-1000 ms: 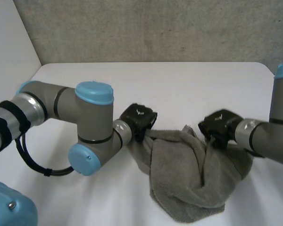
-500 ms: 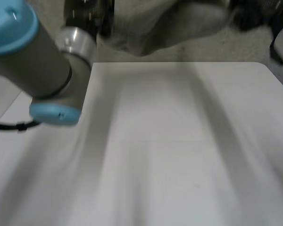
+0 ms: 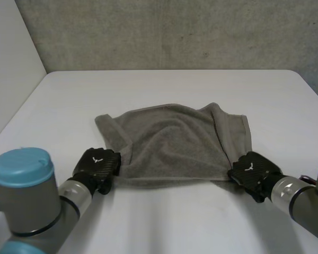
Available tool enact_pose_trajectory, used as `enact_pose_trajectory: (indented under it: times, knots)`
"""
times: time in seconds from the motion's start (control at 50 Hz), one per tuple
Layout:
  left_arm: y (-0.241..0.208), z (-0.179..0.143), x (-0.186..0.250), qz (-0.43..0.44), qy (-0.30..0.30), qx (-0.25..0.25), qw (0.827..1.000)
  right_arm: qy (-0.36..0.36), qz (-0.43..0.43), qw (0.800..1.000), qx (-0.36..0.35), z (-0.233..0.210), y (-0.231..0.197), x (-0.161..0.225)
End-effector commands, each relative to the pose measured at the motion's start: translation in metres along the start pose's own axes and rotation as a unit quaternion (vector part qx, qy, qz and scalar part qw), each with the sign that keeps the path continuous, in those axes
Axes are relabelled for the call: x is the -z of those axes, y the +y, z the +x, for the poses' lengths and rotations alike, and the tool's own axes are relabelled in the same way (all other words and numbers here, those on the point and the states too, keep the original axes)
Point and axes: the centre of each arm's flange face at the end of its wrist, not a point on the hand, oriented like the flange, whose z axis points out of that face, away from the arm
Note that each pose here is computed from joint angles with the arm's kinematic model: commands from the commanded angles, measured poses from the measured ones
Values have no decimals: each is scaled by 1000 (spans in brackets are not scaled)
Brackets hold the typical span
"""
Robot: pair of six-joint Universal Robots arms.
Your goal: Fold the towel.
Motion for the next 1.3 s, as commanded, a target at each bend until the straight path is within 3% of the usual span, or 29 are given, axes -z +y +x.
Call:
enact_pose_trajectory:
  times: [0.02, 0.18, 0.34, 0.48, 0.68, 0.88, 1.3]
  knots:
    - [-21, -12, 21, 35, -20, 2, 999, 70, 32, 996, -53, 31, -16, 20]
    - [-45, -22, 34, 79, -41, -22, 996, 129, 73, 972, -182, 63, -24, 38]
    - [-52, -24, 32, 88, -48, -62, 993, 137, 110, 947, -269, 75, -35, 43]
    - [-47, -20, 34, 58, -33, -65, 996, 134, 113, 945, -277, 77, -37, 40]
    - [-27, -18, 36, 7, 5, -55, 998, 53, 25, 945, -323, 47, -21, 22]
    - [-12, -27, 22, -6, 56, -81, 995, 71, 11, 931, -357, 35, -4, 20]
    - [11, -47, 13, -49, 27, -73, 996, 89, -4, 931, -355, 21, 14, 16]
